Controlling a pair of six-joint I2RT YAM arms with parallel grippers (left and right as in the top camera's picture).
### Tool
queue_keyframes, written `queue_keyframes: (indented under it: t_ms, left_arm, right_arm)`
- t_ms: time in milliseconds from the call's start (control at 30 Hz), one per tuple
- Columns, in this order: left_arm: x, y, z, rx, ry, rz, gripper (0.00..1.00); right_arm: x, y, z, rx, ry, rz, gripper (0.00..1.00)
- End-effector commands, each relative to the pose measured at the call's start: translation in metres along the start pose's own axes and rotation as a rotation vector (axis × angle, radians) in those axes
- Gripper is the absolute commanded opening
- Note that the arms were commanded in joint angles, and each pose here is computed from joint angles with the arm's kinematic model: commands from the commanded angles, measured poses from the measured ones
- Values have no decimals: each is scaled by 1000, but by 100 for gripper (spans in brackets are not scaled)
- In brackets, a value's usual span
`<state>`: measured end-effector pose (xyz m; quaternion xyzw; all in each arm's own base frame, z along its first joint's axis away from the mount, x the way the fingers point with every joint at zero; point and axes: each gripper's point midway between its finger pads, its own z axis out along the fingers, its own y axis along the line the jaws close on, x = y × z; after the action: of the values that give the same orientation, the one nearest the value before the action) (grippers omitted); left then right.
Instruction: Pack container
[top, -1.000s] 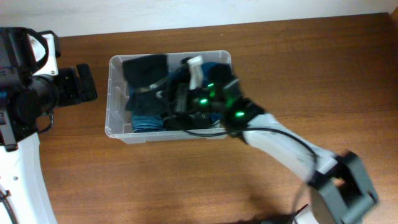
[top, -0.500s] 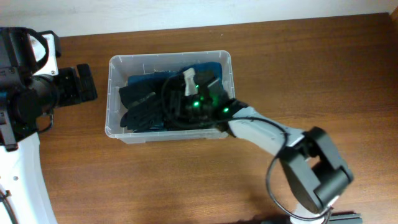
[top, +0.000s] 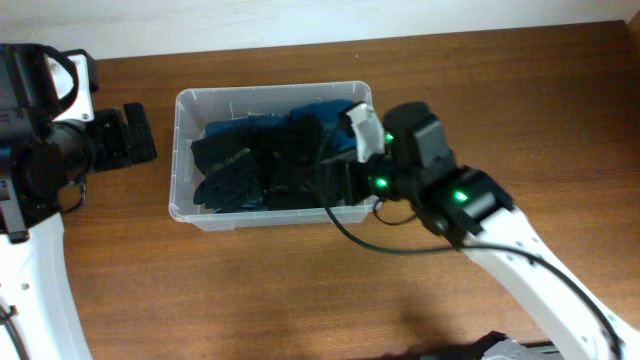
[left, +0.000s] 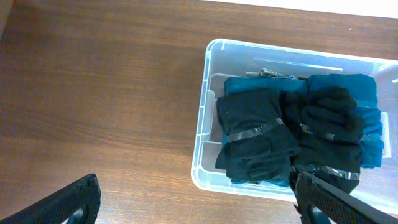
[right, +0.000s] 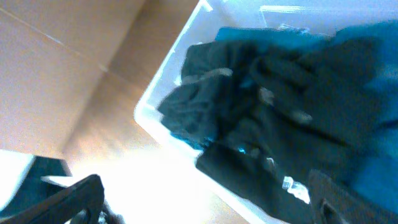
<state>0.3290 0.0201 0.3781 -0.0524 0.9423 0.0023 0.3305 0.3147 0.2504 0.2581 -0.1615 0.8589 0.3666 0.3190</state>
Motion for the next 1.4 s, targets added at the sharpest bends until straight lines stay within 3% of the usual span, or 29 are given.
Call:
queue_keyframes:
  t_ms: [0,300,567,833,1100,1367]
  left_arm:
    - [0,1,1,-7,2,-10,99]
    - [0,1,1,-7,2,-10,100]
    - [0,1,1,-7,2,-10,99]
    - [0,1,1,-7,2,-10,99]
    - [0,1,1,-7,2,-10,100]
    - [0,1,1,-7,2,-10,99]
  right_arm:
    - [-18,-11,-42,191,-113,-155,98]
    - [18,-34,-84,349,3,-248,99]
    - [-6,-55,-145,540,-153,-304,98]
    - [2,-68,-201,658,-269,-294,99]
    - [54,-106,-230,789,-326,-186,98]
    - [113,-136,-209,821,-367,-175,99]
